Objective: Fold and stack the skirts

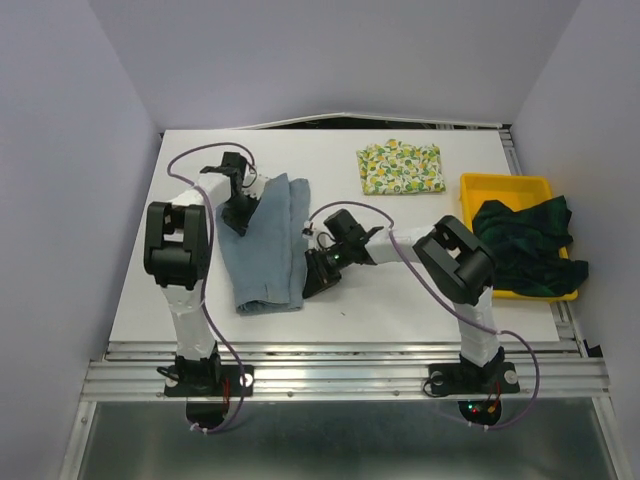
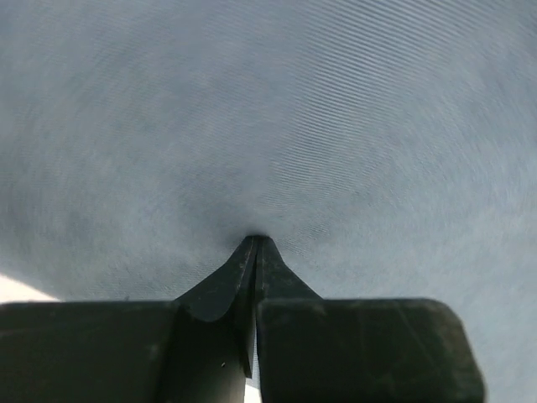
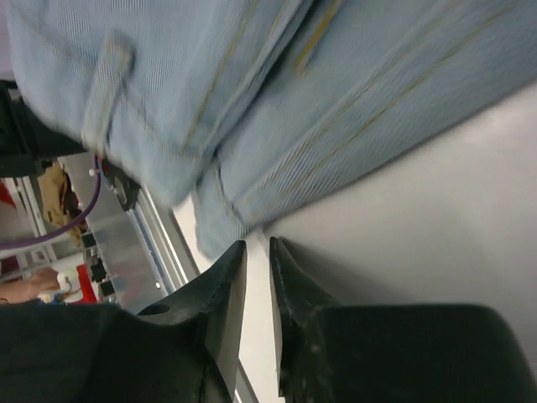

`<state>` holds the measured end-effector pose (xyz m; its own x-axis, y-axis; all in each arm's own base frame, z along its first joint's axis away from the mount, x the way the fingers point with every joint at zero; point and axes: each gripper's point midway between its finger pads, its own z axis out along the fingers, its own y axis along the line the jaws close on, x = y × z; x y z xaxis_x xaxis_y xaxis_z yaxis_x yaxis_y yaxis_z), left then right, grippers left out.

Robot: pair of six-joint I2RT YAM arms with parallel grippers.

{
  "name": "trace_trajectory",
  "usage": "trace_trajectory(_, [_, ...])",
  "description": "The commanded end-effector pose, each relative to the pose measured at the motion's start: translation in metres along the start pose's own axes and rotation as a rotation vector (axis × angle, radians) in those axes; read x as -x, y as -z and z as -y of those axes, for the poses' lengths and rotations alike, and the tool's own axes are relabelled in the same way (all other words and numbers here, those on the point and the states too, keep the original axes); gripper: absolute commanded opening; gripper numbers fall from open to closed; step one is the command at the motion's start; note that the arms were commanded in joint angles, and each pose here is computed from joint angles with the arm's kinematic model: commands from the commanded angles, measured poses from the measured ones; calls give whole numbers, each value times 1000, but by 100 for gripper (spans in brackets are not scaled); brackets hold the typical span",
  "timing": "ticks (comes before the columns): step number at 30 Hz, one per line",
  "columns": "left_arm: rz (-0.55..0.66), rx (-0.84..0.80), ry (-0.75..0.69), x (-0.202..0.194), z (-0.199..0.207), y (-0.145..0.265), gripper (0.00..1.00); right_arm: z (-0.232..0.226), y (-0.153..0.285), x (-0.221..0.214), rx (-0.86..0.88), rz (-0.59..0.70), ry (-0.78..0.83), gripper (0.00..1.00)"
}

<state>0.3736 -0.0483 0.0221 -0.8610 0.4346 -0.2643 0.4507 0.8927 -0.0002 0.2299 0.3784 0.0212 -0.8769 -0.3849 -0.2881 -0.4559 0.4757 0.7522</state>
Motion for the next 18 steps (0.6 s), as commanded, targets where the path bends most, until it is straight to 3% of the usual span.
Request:
trace_trajectory(1, [100,101,-22,69,-38,-19,10,-12,-46,-40,-7,-88,3,22])
trace_trajectory(6, [189,107,-43,127,-49,-2,12,-32,-76,-24,37,-79,9,24])
trace_trajectory(9, [268,116,-43,141,-47,35,21,-32,-55,8,-4,24,-59,37])
trace_trajectory(11, [331,126,-48,137,-40,69,32,-20,-34,14,-35,69,-137,39])
trace_trajectory(12, [351,123,-50,132,-36,80,42,-34,-19,27,-22,128,-169,40])
trace_trajectory(15, [419,124,-53,109,-17,114,53,-30,-1,30,-37,232,-261,41])
trace_trajectory(18, [432,103,-77,79,12,127,54,-45,10,58,20,339,-299,42])
